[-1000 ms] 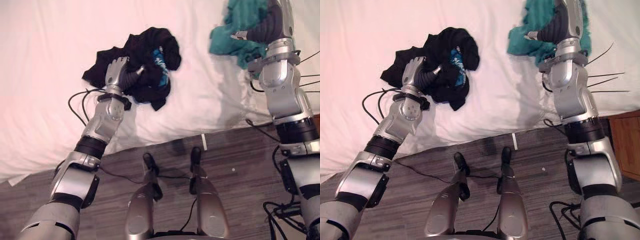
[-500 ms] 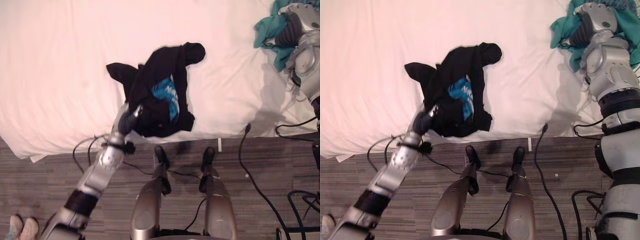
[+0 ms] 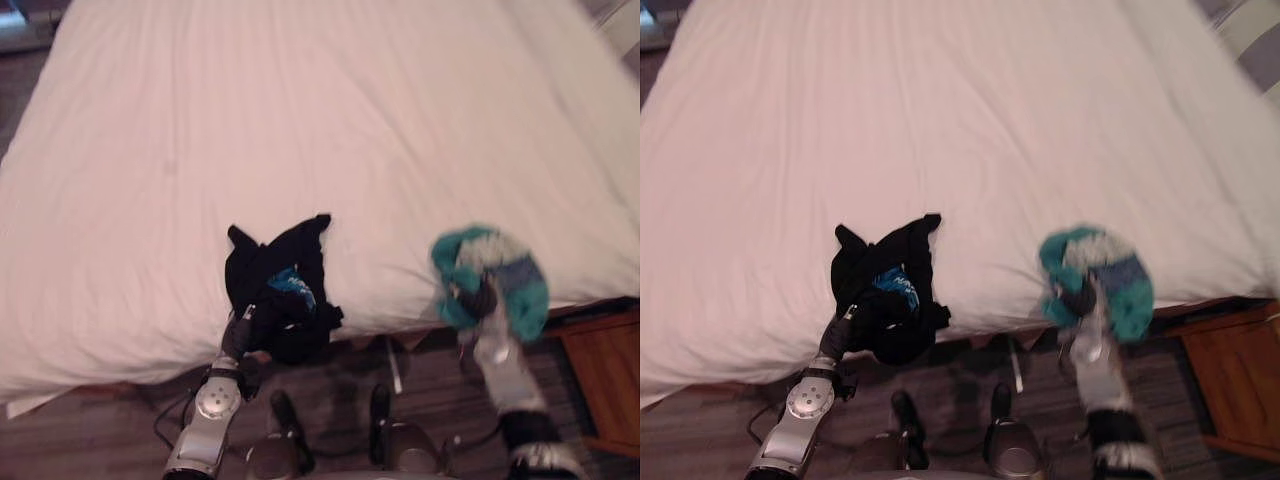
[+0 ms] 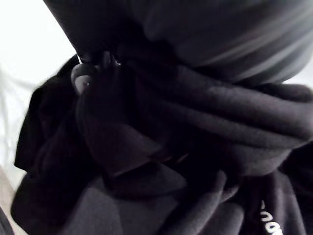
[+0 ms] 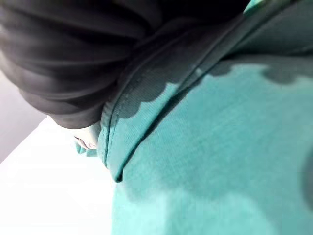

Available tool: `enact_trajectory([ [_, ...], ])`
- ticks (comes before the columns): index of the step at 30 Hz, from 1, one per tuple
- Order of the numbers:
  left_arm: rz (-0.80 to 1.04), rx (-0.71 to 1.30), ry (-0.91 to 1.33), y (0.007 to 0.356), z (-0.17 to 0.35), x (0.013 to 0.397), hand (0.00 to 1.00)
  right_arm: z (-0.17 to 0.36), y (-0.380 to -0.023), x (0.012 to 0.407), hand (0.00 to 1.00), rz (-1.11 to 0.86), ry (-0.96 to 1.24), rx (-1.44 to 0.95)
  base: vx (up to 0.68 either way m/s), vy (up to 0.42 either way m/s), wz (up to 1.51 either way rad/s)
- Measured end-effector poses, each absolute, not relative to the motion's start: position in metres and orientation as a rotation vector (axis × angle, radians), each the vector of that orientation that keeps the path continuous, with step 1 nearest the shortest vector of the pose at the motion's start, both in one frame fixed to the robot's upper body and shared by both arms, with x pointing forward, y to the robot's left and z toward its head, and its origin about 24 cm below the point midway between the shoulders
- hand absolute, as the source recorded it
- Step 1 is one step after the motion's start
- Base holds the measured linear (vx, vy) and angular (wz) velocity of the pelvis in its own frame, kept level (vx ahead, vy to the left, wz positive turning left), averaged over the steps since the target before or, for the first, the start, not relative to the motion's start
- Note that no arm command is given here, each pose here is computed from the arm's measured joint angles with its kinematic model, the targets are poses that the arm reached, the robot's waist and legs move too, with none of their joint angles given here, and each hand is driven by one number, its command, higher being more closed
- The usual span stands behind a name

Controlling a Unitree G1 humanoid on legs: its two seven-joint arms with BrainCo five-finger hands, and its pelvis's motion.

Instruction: Tidy the bed and pick cloth on bed and put in laundry

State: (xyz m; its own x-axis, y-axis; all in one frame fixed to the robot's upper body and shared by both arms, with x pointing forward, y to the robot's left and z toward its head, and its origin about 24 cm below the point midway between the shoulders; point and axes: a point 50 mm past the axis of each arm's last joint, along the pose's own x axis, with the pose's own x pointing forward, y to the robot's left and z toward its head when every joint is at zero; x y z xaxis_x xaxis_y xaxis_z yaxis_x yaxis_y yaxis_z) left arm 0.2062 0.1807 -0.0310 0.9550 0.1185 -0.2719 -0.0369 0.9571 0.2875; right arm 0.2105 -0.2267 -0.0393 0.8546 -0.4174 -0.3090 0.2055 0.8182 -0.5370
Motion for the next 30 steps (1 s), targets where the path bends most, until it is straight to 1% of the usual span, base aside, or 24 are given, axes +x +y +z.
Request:
enact_trajectory([
  [2,0.088,0.245,0.323,0.175,-0.036,0.201,1.0,-0.054,-0.217,0.184,1.0,-0.362,0.502,-0.415,-0.04,-0.043,0.2],
  [5,0.103,0.194,0.373,0.169,-0.045,0.193,1.0,-0.068,-0.204,0.163,1.0,-0.365,0.571,-0.311,-0.03,-0.032,0.19],
  [9,0.192,0.1,0.515,0.165,-0.069,0.158,1.0,-0.088,-0.186,0.124,1.0,-0.331,0.694,-0.213,0.0,-0.002,0.01],
  [11,0.236,0.049,0.578,0.163,-0.078,0.14,1.0,-0.092,-0.174,0.116,1.0,-0.287,0.722,-0.189,0.03,-0.006,0.08],
  [15,0.262,0.01,0.637,0.163,-0.087,0.128,1.0,-0.09,-0.162,0.124,1.0,-0.211,0.695,-0.194,0.03,-0.014,0.24],
  [19,0.336,-0.009,0.623,0.173,-0.086,0.132,1.0,-0.086,-0.166,0.147,1.0,-0.187,0.63,-0.233,0.02,-0.011,1.12],
  [20,0.355,-0.014,0.626,0.176,-0.086,0.13,1.0,-0.086,-0.169,0.151,1.0,-0.194,0.625,-0.24,0.05,0.009,1.53],
  [24,0.479,-0.032,0.65,0.197,-0.092,0.13,1.0,-0.08,-0.201,0.172,1.0,-0.302,0.595,-0.286,0.1,0.128,1.9],
  [25,0.507,-0.026,0.655,0.201,-0.093,0.127,1.0,-0.078,-0.212,0.172,1.0,-0.332,0.591,-0.311,0.13,0.132,2.01],
  [27,0.539,-0.024,0.656,0.207,-0.092,0.125,1.0,-0.077,-0.221,0.17,1.0,-0.367,0.601,-0.331,0.16,0.129,1.92],
  [30,0.583,-0.016,0.658,0.216,-0.092,0.121,1.0,-0.082,-0.227,0.165,1.0,-0.415,0.642,-0.335,0.2,0.116,1.99],
])
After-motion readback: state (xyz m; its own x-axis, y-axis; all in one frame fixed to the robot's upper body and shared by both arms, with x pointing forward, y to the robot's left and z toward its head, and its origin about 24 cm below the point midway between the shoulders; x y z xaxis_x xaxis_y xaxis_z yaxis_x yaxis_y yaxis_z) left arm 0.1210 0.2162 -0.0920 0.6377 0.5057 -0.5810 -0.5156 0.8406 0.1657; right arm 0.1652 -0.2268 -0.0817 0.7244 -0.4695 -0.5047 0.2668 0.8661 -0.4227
